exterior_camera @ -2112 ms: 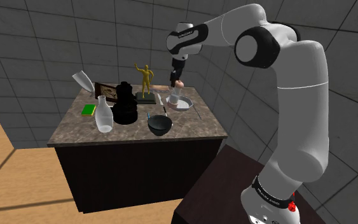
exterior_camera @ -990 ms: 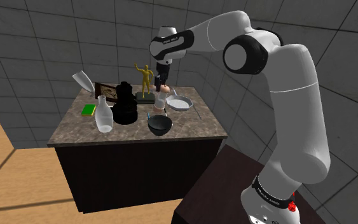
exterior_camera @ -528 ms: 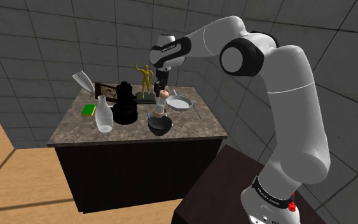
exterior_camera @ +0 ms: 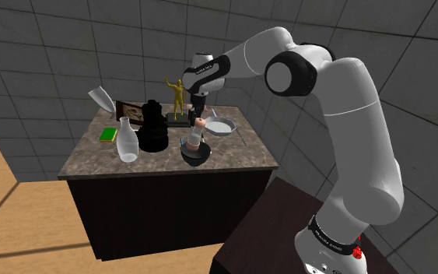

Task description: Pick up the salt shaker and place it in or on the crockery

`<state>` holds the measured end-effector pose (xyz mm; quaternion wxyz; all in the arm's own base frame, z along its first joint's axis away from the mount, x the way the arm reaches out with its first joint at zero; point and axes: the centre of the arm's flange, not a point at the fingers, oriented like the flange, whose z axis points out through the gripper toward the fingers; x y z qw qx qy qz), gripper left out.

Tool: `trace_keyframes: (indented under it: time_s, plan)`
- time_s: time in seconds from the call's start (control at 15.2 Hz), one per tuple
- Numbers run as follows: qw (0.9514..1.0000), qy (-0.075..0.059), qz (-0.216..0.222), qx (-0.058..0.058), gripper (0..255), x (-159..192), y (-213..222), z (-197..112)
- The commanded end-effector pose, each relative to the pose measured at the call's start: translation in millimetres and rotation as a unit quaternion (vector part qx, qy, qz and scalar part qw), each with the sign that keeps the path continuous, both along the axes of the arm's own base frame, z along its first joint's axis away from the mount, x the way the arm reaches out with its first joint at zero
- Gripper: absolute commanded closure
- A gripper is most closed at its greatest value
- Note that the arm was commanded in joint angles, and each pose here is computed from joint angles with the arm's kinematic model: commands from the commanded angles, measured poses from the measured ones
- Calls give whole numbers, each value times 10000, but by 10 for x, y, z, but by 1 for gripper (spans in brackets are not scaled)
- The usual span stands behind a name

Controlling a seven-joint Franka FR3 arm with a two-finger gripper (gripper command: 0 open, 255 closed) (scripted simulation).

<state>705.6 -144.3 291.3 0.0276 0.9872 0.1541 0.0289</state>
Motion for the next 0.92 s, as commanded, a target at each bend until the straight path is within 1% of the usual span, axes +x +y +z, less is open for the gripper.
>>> trace_keyframes:
  time_s: [0.0, 0.46, 0.53, 0.86]
  plan:
    - [10000, -4, 0, -1, 255, 10, -6, -80]
    - [10000, -4, 1, -1, 255, 10, -6, -80]
    - [10000, -4, 1, -1, 0, 11, -6, -80]
    - [10000, -4, 1, -1, 0, 11, -6, -80]
